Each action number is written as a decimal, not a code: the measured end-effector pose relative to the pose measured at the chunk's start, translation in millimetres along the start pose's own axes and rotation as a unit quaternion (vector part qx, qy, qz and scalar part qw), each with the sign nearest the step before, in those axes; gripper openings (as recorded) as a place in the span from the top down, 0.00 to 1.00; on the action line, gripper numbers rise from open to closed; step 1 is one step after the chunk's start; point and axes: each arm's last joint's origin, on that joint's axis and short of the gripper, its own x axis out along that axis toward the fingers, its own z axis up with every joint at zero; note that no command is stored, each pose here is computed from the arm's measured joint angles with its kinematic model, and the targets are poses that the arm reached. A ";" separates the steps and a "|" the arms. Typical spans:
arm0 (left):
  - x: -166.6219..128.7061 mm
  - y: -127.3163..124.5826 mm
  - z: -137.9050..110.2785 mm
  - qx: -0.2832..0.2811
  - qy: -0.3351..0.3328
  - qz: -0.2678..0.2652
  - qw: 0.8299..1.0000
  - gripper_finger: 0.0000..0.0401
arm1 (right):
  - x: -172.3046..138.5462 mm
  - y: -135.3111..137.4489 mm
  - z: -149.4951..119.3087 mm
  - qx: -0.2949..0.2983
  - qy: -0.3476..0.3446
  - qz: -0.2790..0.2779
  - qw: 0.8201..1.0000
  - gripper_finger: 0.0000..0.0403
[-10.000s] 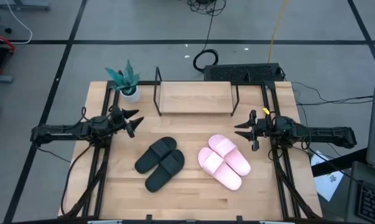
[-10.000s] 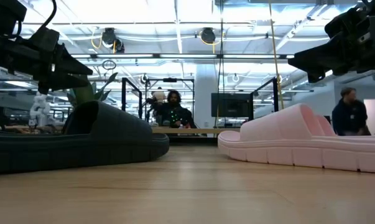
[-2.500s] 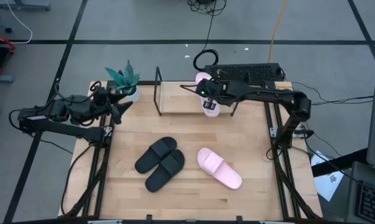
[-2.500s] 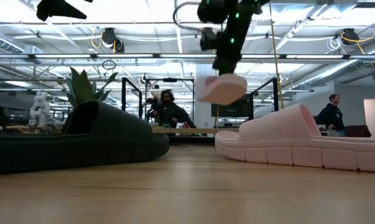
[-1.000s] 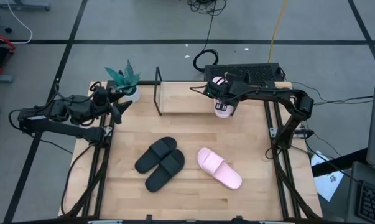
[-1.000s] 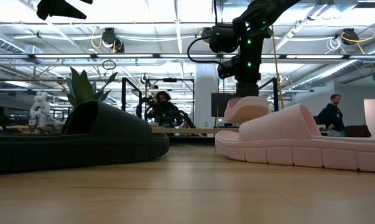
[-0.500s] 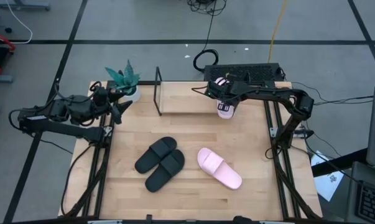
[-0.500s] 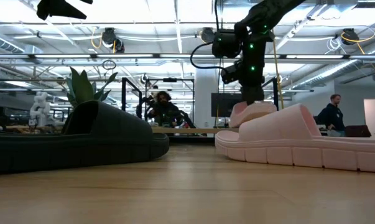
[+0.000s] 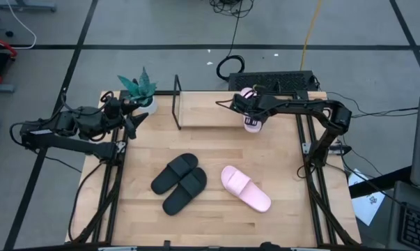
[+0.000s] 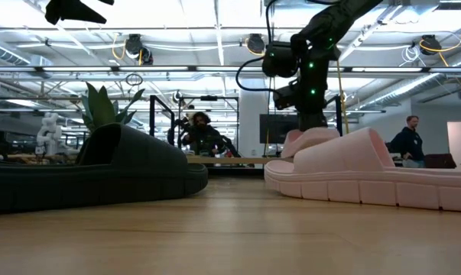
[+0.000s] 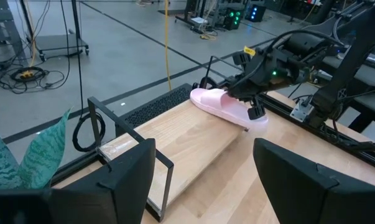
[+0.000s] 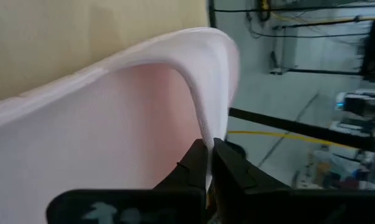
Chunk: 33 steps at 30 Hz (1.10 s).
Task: Pick and place slides into the shelf
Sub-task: Put the right pink slipper on the shelf
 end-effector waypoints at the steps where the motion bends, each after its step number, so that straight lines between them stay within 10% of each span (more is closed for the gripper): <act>1: 0.0 0.0 0.0 0.000 0.000 0.000 1.000 0.32 | -0.2 -0.4 0.5 -0.003 -0.002 -0.004 1.000 1.00; 33: 0.0 -0.1 0.1 -0.001 -0.001 0.000 1.000 0.32 | 7.0 12.2 -11.2 -0.010 0.001 0.005 1.000 1.00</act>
